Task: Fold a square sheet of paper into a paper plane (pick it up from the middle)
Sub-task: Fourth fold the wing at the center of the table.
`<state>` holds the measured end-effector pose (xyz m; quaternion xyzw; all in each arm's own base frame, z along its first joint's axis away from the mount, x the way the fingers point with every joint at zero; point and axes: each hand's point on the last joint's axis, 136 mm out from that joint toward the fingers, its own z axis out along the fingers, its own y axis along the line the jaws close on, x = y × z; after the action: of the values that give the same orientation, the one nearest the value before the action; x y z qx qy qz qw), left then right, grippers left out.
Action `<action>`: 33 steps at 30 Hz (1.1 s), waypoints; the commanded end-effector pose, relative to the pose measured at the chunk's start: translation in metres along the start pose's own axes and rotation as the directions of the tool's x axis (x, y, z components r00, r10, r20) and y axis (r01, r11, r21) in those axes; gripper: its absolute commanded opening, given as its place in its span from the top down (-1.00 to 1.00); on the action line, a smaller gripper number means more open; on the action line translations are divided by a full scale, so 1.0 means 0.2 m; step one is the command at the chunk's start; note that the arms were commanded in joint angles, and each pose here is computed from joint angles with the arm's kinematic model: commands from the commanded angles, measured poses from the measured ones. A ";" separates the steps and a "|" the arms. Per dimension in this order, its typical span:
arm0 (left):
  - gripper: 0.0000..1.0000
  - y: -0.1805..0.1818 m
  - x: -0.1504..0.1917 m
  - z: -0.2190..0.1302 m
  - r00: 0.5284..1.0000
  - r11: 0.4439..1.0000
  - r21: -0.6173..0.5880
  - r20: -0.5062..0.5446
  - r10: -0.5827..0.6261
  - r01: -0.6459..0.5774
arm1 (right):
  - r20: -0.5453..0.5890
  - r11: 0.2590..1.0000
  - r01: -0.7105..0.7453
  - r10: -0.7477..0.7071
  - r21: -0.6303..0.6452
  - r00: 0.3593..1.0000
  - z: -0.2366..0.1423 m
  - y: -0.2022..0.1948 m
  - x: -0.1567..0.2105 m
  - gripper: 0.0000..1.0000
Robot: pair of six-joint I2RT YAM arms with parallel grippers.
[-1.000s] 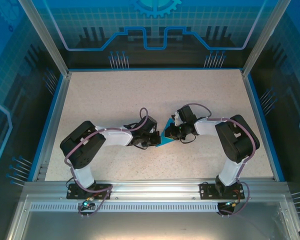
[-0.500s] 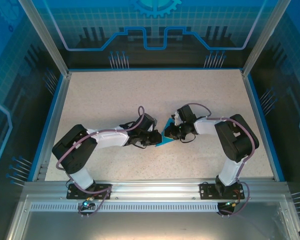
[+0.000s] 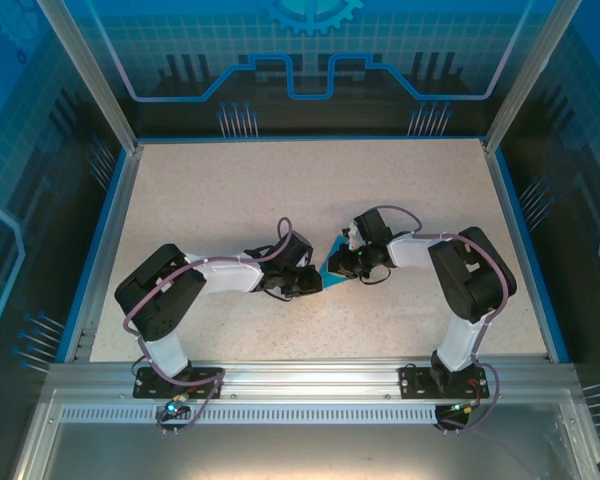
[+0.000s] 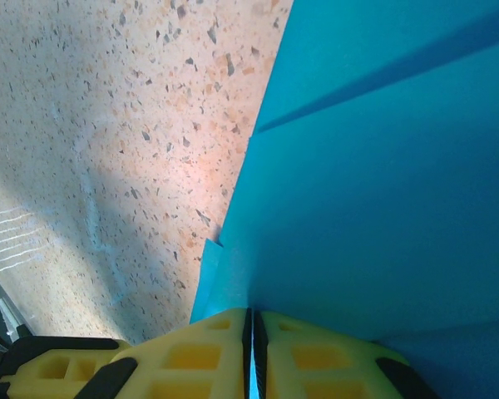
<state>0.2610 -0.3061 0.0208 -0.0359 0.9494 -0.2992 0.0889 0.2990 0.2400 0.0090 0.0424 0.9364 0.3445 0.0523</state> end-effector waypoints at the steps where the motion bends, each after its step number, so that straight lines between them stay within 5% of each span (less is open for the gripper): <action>1: 0.64 -0.04 -0.03 -0.02 1.000 1.000 0.014 0.024 -0.006 0.006 | -0.027 0.984 -0.074 0.079 0.162 0.996 0.06 -0.24 0.07 0.74; 10: 0.67 -0.06 -0.07 -0.02 0.998 1.000 0.020 0.058 -0.008 0.007 | -0.027 0.983 -0.076 0.082 0.167 0.996 0.06 -0.25 0.08 0.74; 33: 0.83 0.24 0.03 0.01 0.991 0.984 -0.125 0.046 -0.124 0.129 | -0.027 0.976 -0.088 0.095 0.199 0.995 0.05 -0.30 0.09 0.74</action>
<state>0.2672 -0.2998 0.0138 -0.0728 0.9468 -0.2958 0.1039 0.2989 0.2397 0.0084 0.0430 0.9366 0.3438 0.0518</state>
